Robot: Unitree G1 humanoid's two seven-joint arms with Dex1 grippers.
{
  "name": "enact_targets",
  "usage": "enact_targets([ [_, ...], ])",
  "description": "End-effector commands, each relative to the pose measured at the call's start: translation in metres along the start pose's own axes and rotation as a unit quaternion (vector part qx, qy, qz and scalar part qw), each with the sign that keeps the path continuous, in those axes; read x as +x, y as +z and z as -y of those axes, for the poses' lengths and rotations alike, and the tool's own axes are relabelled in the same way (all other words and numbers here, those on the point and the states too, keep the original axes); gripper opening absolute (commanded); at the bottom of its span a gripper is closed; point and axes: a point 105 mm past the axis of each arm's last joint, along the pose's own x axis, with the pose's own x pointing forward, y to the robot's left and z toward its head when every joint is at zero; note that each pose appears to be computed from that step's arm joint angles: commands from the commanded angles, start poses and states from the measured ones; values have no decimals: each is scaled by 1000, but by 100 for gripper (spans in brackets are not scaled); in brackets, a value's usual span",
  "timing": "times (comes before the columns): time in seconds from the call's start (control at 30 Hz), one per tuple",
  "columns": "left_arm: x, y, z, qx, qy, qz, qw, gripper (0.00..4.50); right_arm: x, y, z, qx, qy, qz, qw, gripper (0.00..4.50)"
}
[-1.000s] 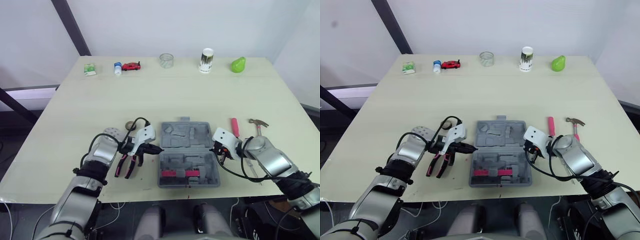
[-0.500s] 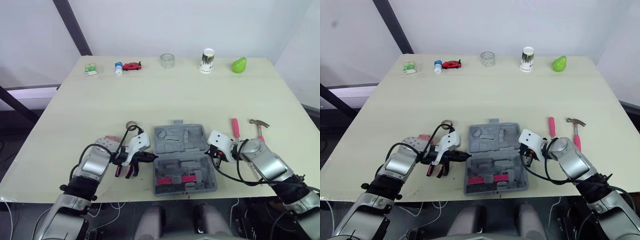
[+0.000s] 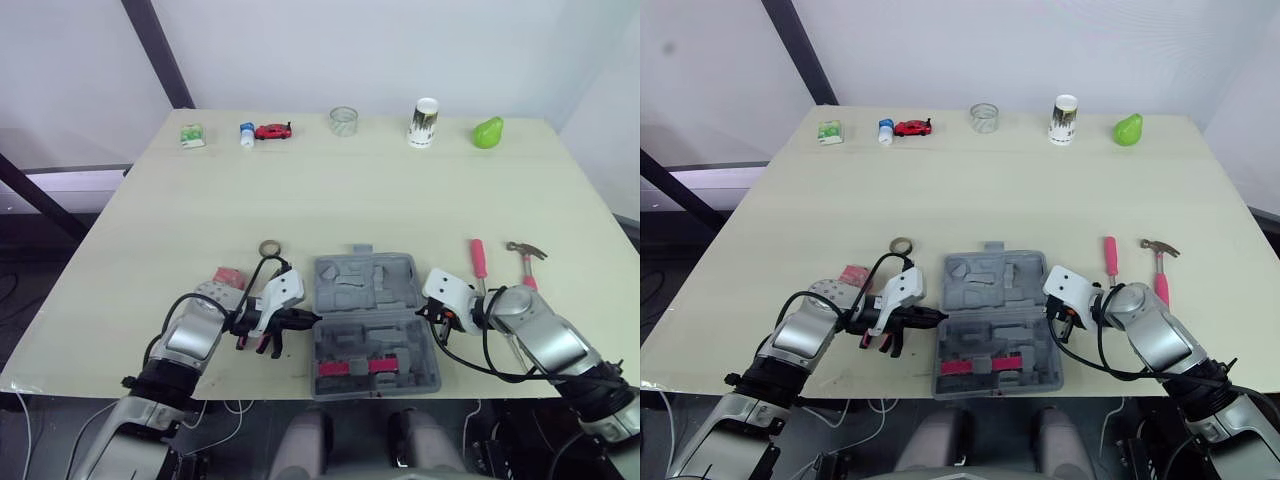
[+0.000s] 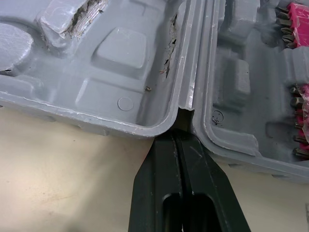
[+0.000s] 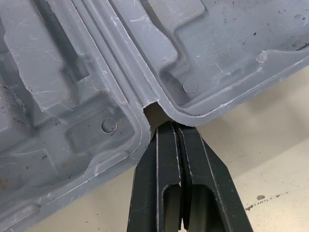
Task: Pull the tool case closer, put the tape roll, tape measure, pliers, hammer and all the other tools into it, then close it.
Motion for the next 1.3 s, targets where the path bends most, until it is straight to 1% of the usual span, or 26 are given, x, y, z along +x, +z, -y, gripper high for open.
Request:
enact_targets([
  [0.03, 7, 17, 4, 26, -16, 24, 999, 5, -2, 6, -8, -5, 15, 15, 1000, 0],
  [0.5, 8, 15, 7, 29, -25, 18, 999, 5, -7, -3, -16, 10, 13, 9, 1000, 0],
  [0.83, 5, 6, 27, 19, -42, 11, 999, 5, -10, -7, -30, 21, 24, 7, 999, 0],
  [1.3, 6, -3, 39, 4, -43, 7, 999, 5, -15, -17, -46, 43, 33, -1, 999, 0],
])
